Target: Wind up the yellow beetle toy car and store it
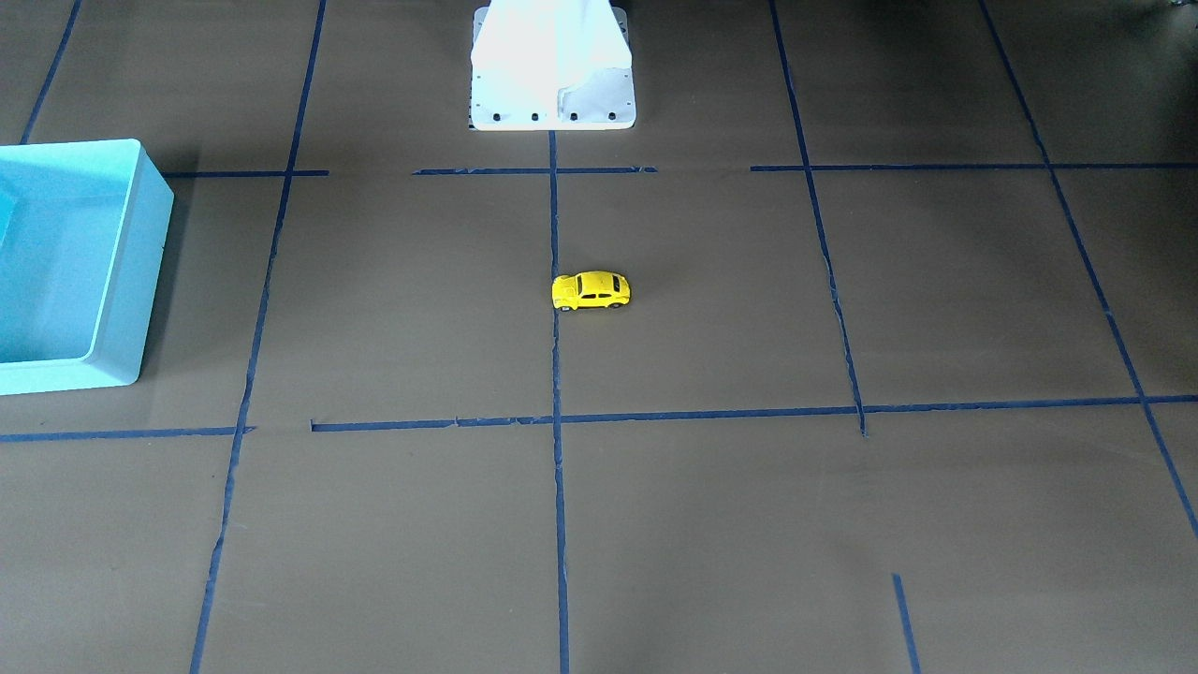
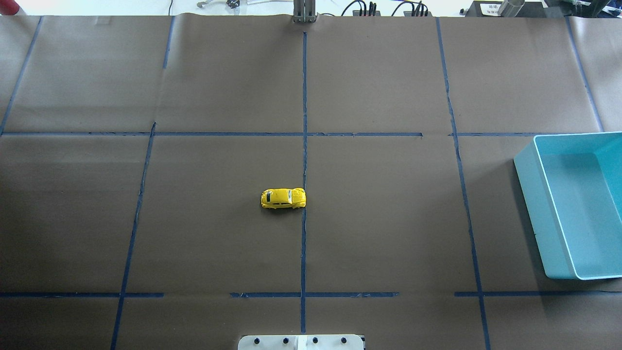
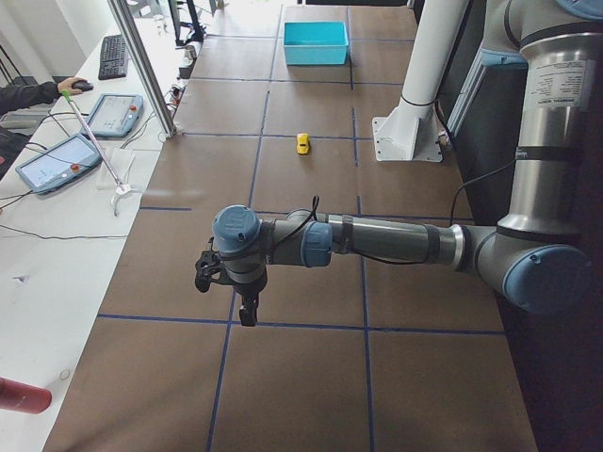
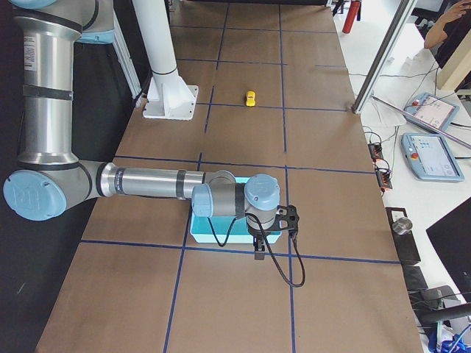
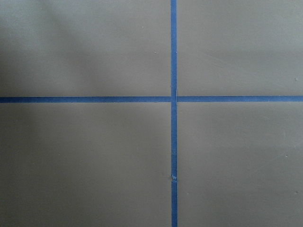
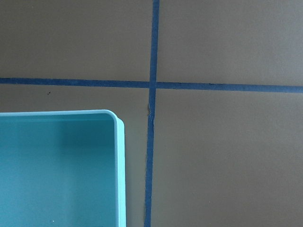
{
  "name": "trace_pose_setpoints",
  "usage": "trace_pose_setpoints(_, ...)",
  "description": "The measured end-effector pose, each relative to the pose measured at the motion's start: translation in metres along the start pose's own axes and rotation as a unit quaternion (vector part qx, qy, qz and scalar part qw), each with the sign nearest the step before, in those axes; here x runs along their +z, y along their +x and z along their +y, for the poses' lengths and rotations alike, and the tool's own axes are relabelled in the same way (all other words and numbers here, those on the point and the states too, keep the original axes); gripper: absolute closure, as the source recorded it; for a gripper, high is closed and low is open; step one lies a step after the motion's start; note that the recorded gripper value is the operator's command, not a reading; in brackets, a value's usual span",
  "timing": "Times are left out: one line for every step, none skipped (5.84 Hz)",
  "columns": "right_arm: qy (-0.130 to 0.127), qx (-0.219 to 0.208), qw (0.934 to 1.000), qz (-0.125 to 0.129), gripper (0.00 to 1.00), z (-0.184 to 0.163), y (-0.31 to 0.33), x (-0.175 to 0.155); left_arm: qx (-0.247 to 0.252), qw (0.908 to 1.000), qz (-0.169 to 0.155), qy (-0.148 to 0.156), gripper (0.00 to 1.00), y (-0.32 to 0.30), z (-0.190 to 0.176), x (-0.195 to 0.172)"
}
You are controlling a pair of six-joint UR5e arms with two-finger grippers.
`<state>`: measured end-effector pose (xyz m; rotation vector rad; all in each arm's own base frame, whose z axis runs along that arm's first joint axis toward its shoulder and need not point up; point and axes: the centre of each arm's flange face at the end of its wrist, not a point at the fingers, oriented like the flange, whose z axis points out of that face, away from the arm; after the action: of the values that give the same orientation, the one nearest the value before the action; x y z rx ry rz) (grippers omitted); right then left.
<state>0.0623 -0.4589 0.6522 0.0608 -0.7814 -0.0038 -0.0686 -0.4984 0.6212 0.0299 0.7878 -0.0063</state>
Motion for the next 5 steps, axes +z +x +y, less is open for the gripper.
trace_pose_setpoints(0.000, 0.000, 1.0000, 0.000, 0.00, 0.000, 0.000, 0.000, 0.000, 1.0000, 0.000, 0.000, 0.00, 0.000, 0.000, 0.000)
trace_pose_setpoints(0.001, -0.001, 1.0000, 0.000, 0.00, 0.000, -0.001, -0.001, 0.001, 1.0000, 0.000, 0.000, 0.00, 0.001, -0.001, 0.000)
trace_pose_setpoints(0.001, -0.001, 1.0000, 0.000, 0.00, 0.000, -0.001, -0.001, 0.003, 1.0000, 0.000, 0.002, 0.00, 0.003, -0.002, -0.002)
trace_pose_setpoints(0.002, -0.002, 1.0000, 0.000, 0.00, 0.000, -0.002, -0.002, 0.009, 0.9999, 0.001, 0.008, 0.00, 0.009, -0.005, -0.007)
trace_pose_setpoints(0.002, -0.002, 1.0000, 0.000, 0.00, -0.001, -0.002, -0.002, 0.022, 0.9996, 0.003, 0.018, 0.00, 0.020, -0.009, -0.016)
